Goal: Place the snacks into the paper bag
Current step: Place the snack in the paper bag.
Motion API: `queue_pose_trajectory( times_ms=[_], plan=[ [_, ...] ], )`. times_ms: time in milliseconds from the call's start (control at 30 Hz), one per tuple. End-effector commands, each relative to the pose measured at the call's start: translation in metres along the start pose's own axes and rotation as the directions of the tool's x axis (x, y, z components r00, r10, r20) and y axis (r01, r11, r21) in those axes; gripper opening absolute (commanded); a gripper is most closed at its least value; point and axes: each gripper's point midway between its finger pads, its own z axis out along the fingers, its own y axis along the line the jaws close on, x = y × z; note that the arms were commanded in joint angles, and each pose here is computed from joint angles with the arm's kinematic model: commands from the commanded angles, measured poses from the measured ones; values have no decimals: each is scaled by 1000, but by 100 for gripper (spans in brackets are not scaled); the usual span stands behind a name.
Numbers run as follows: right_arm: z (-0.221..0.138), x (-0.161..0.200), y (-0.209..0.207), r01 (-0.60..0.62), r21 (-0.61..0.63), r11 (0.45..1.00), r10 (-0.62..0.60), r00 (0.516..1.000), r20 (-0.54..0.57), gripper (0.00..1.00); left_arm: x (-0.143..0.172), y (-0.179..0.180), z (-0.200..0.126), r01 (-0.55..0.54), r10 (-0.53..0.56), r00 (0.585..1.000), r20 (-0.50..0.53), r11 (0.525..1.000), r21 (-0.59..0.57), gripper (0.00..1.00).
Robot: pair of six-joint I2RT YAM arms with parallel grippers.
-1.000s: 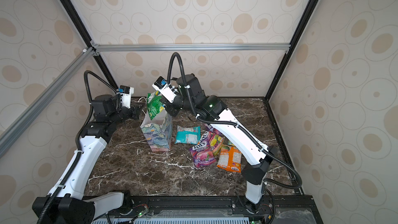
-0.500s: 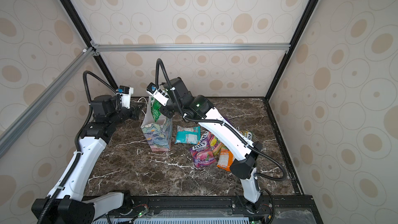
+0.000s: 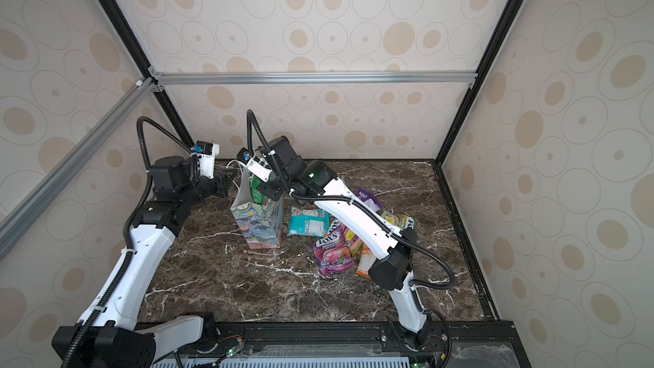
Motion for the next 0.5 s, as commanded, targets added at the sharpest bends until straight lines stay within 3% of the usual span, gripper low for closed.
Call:
queue_pose_trajectory(
  times_ms=[0,33,67,167,267,467],
  plan=[
    [-3,-13,5,-10,-8,1000,10,999,36,6,-11,-4,-9,-25,25,999,48,1000,7,0],
    [-3,-12,3,-16,0,1000,16,999,32,13,-9,-3,-8,-26,26,999,43,1000,4,0],
    [-2,-10,3,-23,6,1000,23,999,24,26,-6,-1,-6,-22,22,999,41,1000,-3,0],
    [2,-6,3,-39,9,999,39,999,7,30,-2,-2,3,-14,14,1000,10,1000,21,0],
    [2,-10,6,-61,3,998,61,998,21,43,0,-2,9,-8,8,1000,2,999,41,0],
    [-34,-27,11,-106,-28,994,108,992,72,45,1,-1,14,-3,4,1000,-14,999,47,0]
  ],
)
